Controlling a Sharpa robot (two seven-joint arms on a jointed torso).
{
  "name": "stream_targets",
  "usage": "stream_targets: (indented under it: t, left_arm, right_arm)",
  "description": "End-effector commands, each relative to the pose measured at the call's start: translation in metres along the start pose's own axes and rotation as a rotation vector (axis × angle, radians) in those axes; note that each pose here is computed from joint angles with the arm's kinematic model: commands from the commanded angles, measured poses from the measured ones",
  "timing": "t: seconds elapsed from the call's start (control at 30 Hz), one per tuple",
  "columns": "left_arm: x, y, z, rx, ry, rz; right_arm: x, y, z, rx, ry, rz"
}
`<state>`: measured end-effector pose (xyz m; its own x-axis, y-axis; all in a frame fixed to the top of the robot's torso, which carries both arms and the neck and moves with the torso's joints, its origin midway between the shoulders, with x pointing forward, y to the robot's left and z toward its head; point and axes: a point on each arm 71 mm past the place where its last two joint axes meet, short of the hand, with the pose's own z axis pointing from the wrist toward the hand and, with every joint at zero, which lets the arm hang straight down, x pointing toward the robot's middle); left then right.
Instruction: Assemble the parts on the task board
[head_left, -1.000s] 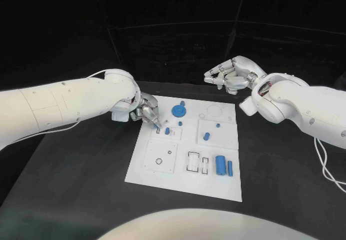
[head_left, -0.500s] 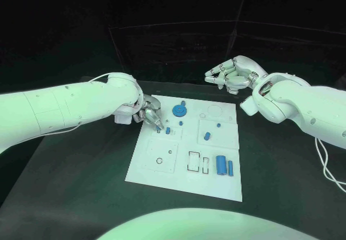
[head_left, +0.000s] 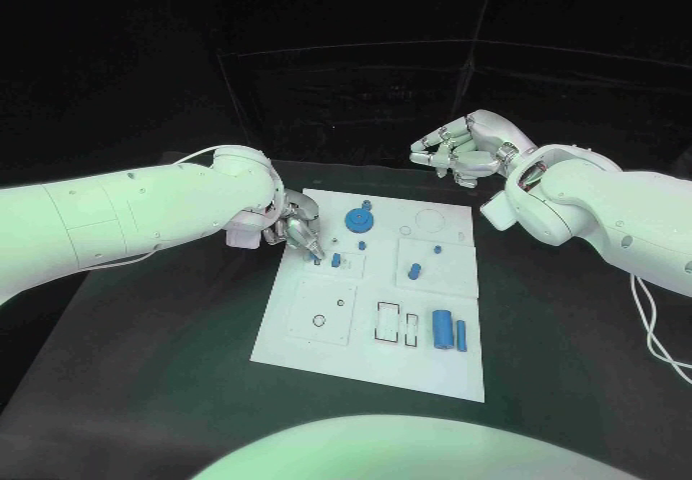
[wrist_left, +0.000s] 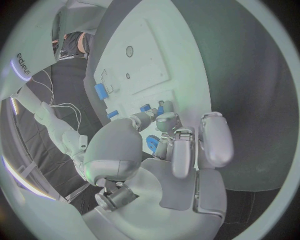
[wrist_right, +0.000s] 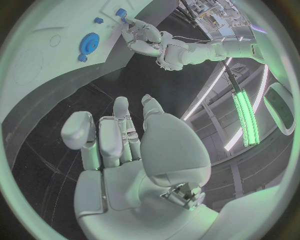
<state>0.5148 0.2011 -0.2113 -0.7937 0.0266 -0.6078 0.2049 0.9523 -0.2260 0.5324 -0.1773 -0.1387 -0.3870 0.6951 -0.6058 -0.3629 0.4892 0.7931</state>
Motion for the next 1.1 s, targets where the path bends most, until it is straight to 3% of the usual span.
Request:
stream_targets:
  t: [0.03,1.1]
  left_arm:
    - [0.0005,0.0007,-0.0004,-0.017,0.007,0.025]
    - [0.0058,-0.0022,-0.0004,-0.009,0.031,0.039]
  right_arm:
    - [-0.0001,0.0019,0.0004,-0.013,0.004,0.004]
    - [0.0005,0.0022,0.0010,-0.015,0.007,0.005]
